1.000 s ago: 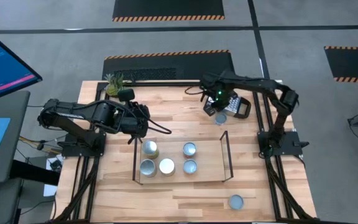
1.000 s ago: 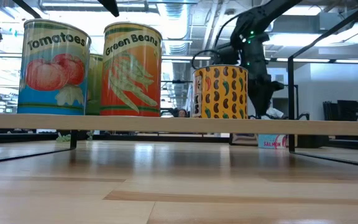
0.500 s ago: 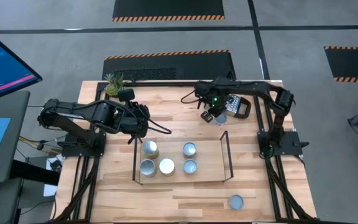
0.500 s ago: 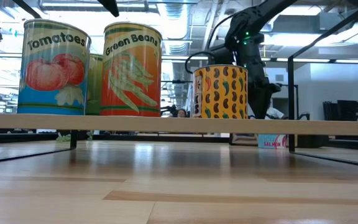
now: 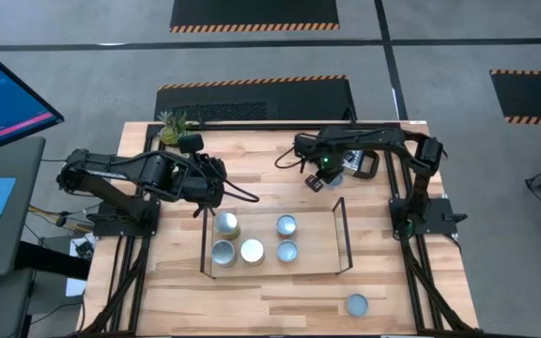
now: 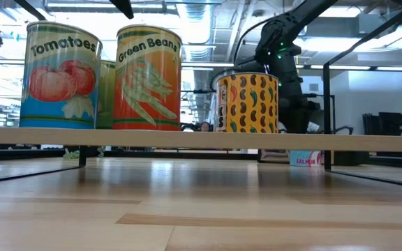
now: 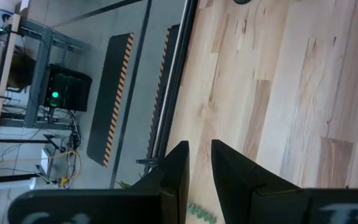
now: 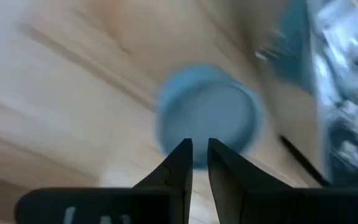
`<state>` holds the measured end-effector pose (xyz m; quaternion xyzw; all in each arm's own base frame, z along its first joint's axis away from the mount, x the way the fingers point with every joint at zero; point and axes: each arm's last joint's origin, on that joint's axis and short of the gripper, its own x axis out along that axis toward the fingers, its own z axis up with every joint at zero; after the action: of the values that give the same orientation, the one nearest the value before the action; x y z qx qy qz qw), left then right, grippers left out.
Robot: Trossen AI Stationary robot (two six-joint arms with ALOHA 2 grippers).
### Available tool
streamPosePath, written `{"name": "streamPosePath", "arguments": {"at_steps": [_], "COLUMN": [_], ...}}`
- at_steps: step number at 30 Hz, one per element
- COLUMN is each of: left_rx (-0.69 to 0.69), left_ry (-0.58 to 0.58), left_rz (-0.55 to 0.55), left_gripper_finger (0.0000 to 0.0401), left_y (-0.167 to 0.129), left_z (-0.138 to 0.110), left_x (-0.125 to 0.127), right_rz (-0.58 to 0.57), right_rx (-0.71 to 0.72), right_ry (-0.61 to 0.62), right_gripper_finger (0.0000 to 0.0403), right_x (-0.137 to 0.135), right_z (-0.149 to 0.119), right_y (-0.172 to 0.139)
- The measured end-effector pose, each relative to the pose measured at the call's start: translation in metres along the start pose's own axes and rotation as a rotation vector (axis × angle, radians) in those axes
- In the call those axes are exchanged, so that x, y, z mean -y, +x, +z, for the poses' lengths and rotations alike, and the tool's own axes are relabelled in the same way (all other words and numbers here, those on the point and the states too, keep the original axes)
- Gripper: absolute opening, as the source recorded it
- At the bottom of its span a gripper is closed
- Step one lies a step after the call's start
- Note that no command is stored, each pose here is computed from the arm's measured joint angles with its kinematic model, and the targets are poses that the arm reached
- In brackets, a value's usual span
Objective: Pick and place cans onto a shelf
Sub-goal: Put the canned salmon on the shelf
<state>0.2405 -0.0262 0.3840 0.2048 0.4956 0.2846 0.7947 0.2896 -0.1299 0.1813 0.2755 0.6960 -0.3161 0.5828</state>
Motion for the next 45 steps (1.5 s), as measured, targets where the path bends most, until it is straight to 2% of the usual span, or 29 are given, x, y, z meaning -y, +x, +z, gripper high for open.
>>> {"name": "streamPosePath", "arguments": {"at_steps": [2, 8, 15, 19, 25, 30, 33, 37, 41, 45], "left_rx": [0.000, -0.003, -0.005, -0.005, -0.005, -0.005, -0.005, -0.005, -0.005, -0.005], "left_ry": [-0.006, -0.009, -0.010, -0.011, -0.011, -0.011, -0.010, -0.008, -0.008, -0.012], "left_rz": [0.000, -0.015, -0.024, -0.024, -0.024, -0.024, -0.023, -0.023, -0.023, -0.023], "left_gripper_finger": [0.0057, 0.0057, 0.0057, 0.0057, 0.0057, 0.0057, 0.0057, 0.0057, 0.0057, 0.0057], "left_y": [0.000, 0.000, 0.000, 0.000, 0.000, 0.000, 0.000, 0.000, 0.000, 0.000], "left_z": [0.000, 0.000, 0.000, 0.000, 0.000, 0.000, 0.000, 0.000, 0.000, 0.000], "left_x": [0.000, 0.000, 0.001, 0.001, 0.001, 0.001, 0.001, 0.001, 0.001, 0.001], "right_rz": [-0.042, -0.019, -0.009, 0.001, 0.003, -0.073, -0.084, -0.080, -0.030, -0.021], "right_rx": [-0.011, 0.012, 0.048, 0.080, 0.094, 0.101, 0.084, 0.094, 0.089, 0.091], "right_ry": [0.013, -0.010, -0.126, -0.144, -0.156, -0.115, -0.097, -0.100, -0.099, -0.074], "right_gripper_finger": [0.0072, 0.0072, 0.0072, 0.0072, 0.0072, 0.0075, 0.0092, 0.0135, 0.0177, 0.0200], "right_x": [0.002, -0.005, -0.011, -0.017, -0.021, -0.018, -0.017, -0.019, -0.021, -0.021], "right_z": [-0.002, -0.002, -0.002, -0.001, -0.002, -0.004, -0.005, -0.005, -0.004, -0.004], "right_y": [0.001, 0.001, 0.001, 0.000, 0.000, 0.000, 0.000, 0.000, 0.000, 0.000]}}
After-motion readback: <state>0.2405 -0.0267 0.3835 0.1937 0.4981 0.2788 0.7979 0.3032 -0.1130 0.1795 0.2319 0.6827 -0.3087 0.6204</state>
